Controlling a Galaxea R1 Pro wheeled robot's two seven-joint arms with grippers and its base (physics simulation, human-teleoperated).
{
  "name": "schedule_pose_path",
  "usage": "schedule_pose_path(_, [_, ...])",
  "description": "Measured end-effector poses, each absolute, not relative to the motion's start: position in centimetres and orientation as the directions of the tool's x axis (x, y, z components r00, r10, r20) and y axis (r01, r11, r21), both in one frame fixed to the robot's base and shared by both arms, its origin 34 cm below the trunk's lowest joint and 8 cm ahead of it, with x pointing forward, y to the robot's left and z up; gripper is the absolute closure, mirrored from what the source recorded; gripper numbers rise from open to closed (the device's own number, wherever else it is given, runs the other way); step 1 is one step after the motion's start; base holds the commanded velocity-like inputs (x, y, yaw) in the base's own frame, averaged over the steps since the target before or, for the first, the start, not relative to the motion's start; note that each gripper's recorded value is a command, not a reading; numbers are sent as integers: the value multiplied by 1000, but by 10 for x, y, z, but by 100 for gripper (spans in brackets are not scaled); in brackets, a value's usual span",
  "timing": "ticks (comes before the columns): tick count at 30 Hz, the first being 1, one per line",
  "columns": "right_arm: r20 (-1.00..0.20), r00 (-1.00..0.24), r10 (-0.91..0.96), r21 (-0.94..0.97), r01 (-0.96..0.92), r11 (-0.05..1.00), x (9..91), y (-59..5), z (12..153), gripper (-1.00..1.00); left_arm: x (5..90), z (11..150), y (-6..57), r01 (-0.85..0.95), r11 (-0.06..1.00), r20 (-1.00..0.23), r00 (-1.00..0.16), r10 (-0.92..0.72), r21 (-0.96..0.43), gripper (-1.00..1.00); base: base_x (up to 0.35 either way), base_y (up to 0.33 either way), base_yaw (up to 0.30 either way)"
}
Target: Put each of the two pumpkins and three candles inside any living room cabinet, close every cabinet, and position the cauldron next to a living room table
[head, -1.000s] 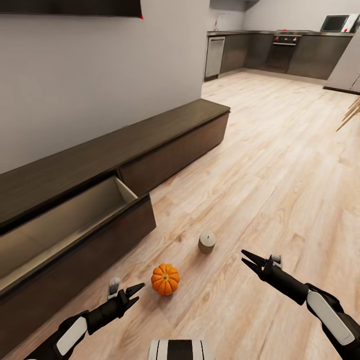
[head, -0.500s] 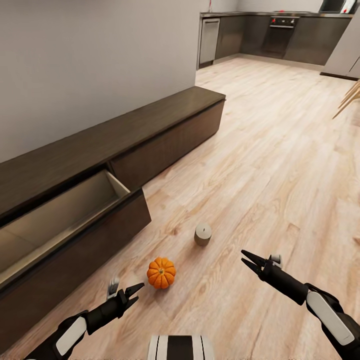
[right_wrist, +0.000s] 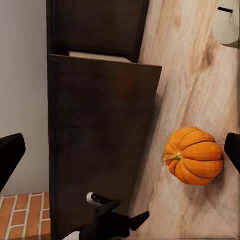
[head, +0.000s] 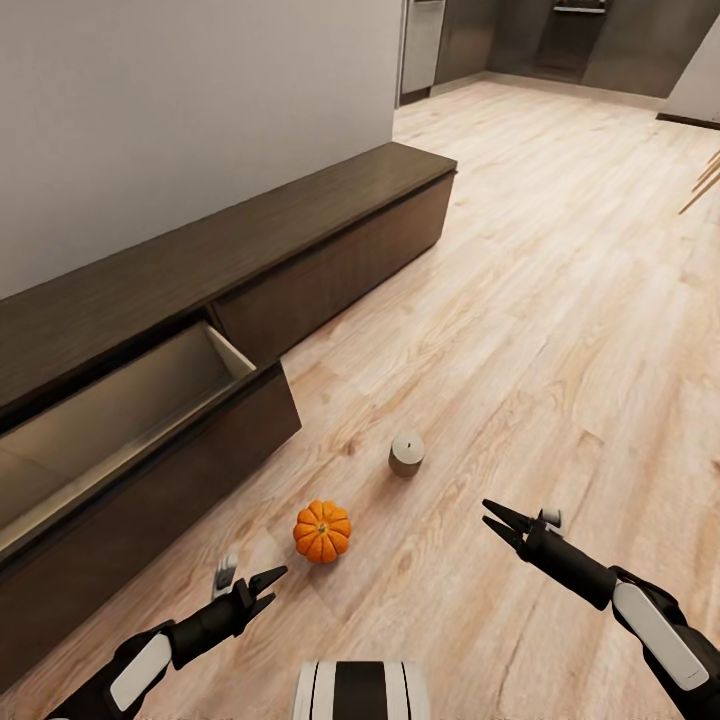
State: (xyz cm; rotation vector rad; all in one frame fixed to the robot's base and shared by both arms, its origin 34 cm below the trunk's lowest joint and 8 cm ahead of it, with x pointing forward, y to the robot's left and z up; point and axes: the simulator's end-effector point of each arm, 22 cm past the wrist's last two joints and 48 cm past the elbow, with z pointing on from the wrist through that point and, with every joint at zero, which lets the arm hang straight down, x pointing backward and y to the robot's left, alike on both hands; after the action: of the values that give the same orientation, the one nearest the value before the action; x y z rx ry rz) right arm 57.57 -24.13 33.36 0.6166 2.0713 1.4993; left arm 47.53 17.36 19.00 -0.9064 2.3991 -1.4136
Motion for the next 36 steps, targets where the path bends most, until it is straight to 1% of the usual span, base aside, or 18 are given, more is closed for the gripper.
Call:
schedule_pose_path(25, [-56, -779, 625, 943, 164, 289, 557, -241, 282, -100, 443, 149, 182, -481, 357, 192, -771, -606, -801, -100, 0, 0, 0])
schedule_pose_path(33, [-56, -779, 625, 943, 164, 289, 557, -241, 282, -100, 443, 149, 183, -480, 357, 190, -770, -608, -801, -100, 3, 0, 0])
schedule_pose_path(36, [-56, -779, 625, 943, 164, 289, 556, -241, 282, -100, 443, 149, 183, -479, 359, 189, -771, -608, -801, -100, 138, -57, 0])
